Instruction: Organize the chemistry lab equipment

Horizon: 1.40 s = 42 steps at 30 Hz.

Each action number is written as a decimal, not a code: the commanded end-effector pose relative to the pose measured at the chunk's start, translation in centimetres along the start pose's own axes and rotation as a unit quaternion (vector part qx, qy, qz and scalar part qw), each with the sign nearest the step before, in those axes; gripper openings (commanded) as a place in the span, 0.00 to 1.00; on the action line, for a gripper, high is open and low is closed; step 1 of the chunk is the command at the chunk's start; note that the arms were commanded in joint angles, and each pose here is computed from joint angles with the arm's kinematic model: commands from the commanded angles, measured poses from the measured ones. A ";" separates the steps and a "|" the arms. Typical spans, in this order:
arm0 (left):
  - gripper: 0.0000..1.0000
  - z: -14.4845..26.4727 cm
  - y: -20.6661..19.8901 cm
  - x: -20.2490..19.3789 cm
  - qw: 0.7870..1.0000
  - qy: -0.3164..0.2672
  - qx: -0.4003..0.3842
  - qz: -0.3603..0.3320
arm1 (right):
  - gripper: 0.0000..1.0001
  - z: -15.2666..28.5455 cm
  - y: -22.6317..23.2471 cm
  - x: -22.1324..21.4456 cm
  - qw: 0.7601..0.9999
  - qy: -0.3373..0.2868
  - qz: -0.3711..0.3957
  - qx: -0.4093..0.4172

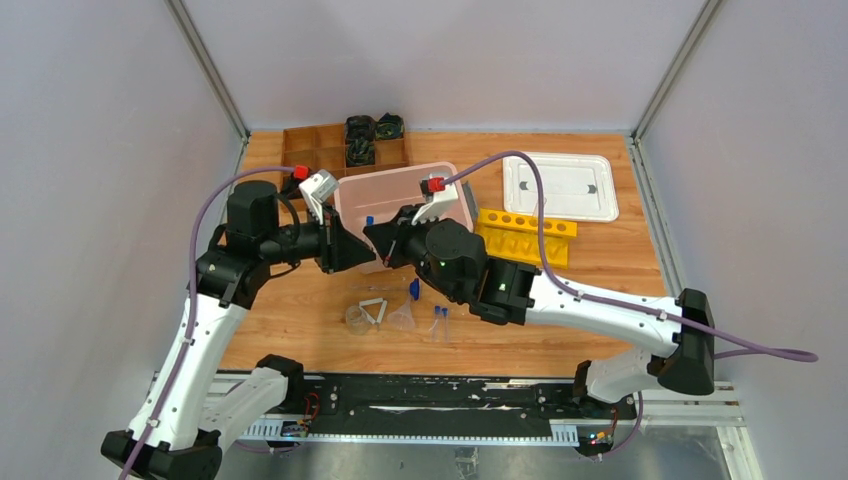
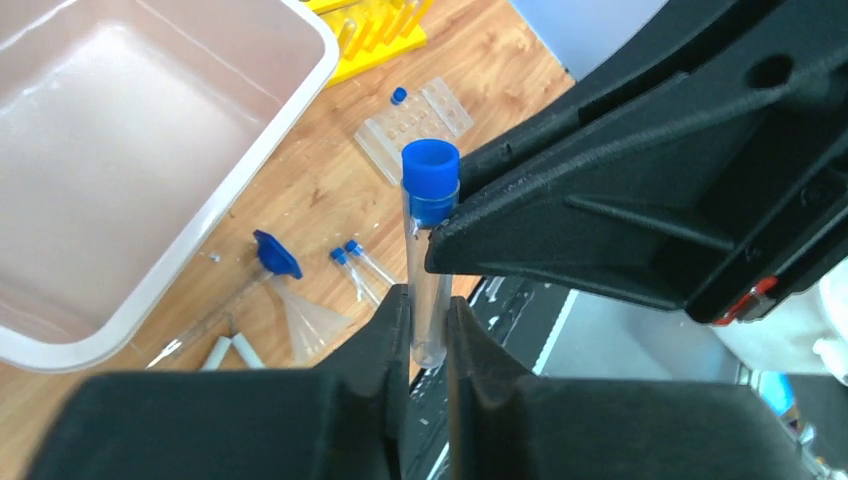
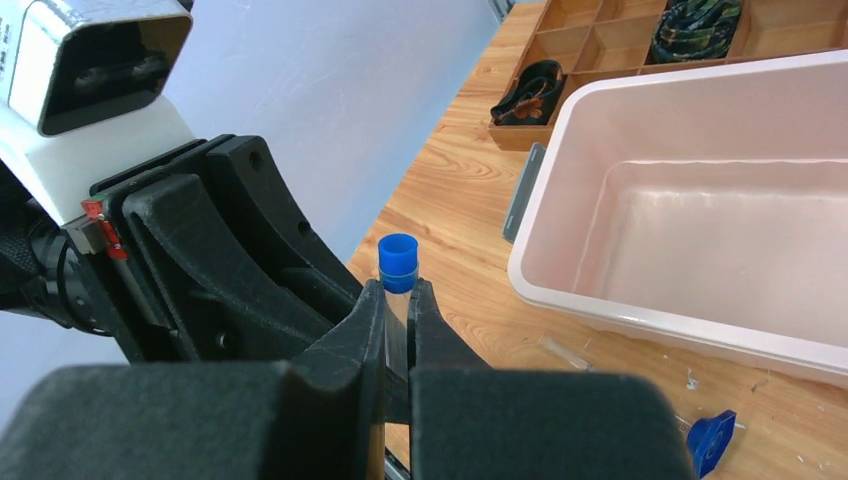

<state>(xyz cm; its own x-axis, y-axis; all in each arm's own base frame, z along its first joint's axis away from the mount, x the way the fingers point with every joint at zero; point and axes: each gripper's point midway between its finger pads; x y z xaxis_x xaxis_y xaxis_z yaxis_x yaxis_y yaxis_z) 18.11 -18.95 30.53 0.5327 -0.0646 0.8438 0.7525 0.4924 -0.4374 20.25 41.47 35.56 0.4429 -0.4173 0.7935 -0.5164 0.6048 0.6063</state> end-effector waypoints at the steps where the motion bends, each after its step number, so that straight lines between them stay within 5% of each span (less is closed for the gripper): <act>1: 0.07 0.1 -0.2 0.0 1.000 -0.001 -0.009 -0.029 | 0.11 0.1 0.6 2.1 0.999 -0.032 -0.015 -0.010; 6: 0.03 0.6 -0.4 -1.1 0.996 0.017 -0.019 -0.084 | 0.36 -1.0 -1.5 0.5 0.996 0.092 -0.021 -0.002; 13: 0.03 1.3 0.2 -1.4 0.987 0.025 -0.002 -0.156 | 0.42 -0.2 -0.7 -2.4 0.967 0.246 0.012 0.057; 25: 0.02 2.1 2.3 -2.3 0.975 0.046 0.050 -0.211 | 0.44 0.3 0.0 -1.1 0.965 0.252 0.006 0.070; 34: 0.01 2.1 2.7 -2.0 0.972 0.048 0.056 -0.223 | 0.45 0.0 -0.4 -4.0 0.950 0.305 -0.010 0.066; 42: 0.01 2.2 2.2 -2.3 0.971 0.048 0.047 -0.229 | 0.39 -1.1 -0.5 -4.2 0.952 0.301 -0.010 0.060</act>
<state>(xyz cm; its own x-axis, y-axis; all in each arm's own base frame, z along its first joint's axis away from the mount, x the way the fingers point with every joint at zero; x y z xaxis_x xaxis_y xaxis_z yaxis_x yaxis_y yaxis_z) 18.03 -15.52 26.81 0.2644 -0.3778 0.8873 0.8633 0.5029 -0.0431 18.98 43.64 30.72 0.7790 0.0764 0.6223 -0.5673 0.5085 0.6478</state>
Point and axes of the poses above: each gripper's point midway between its finger pads, its own z axis back along the fingers, its own y axis along the line the jaws close on, x = y × z, and after that the axes turned 4 degrees about -z, right-handed
